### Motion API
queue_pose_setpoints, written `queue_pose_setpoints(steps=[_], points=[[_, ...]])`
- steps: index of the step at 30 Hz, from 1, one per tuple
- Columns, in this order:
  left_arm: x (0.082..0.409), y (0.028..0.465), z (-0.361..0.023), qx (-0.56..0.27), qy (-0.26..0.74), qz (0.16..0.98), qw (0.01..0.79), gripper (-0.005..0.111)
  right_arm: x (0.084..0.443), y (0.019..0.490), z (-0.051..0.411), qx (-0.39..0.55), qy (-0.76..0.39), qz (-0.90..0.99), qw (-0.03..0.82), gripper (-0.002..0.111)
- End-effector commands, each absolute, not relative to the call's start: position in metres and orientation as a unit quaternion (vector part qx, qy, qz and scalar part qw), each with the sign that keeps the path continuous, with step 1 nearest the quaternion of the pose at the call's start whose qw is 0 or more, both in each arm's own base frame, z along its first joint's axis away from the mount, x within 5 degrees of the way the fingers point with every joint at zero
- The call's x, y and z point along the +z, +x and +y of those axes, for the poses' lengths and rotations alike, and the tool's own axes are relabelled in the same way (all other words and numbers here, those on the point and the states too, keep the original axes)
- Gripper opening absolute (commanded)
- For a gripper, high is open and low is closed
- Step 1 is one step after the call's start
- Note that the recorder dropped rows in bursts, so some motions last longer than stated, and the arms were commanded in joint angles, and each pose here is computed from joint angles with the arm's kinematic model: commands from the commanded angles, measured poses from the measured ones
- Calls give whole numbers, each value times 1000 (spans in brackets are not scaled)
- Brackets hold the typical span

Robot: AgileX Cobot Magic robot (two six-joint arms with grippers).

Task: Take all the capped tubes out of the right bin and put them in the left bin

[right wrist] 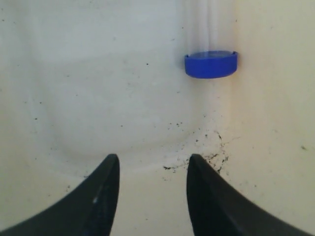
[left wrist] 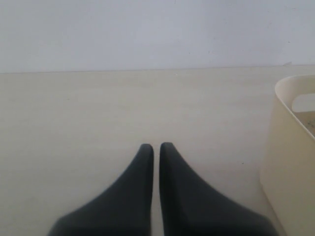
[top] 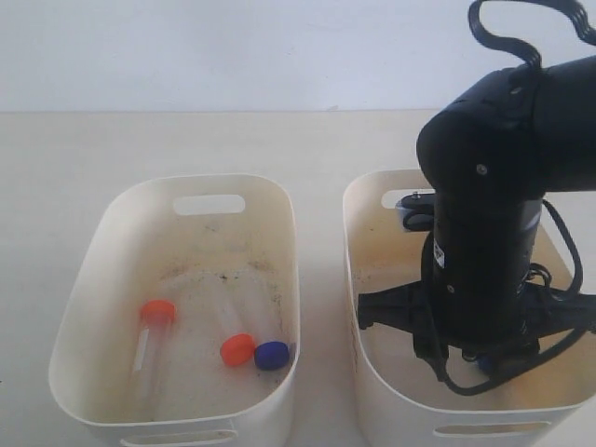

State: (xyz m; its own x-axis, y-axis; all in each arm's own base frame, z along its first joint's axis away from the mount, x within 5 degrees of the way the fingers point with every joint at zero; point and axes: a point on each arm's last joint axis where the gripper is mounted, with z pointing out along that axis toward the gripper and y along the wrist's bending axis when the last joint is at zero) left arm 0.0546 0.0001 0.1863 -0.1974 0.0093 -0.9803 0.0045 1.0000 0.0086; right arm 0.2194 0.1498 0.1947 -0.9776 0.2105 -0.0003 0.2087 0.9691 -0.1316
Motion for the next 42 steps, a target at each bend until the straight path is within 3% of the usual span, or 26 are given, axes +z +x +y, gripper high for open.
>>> queue_pose_setpoints(steps=[1, 25, 42], points=[[188, 55, 0, -3, -1, 771, 637, 4, 194, 221, 148, 67, -98, -993, -1, 42], [188, 55, 0, -3, -1, 771, 637, 4, 186, 222, 146, 61, -87, -994, -23, 42], [188, 55, 0, -3, -1, 771, 636, 4, 164, 222, 144, 117, -79, -990, 24, 42]])
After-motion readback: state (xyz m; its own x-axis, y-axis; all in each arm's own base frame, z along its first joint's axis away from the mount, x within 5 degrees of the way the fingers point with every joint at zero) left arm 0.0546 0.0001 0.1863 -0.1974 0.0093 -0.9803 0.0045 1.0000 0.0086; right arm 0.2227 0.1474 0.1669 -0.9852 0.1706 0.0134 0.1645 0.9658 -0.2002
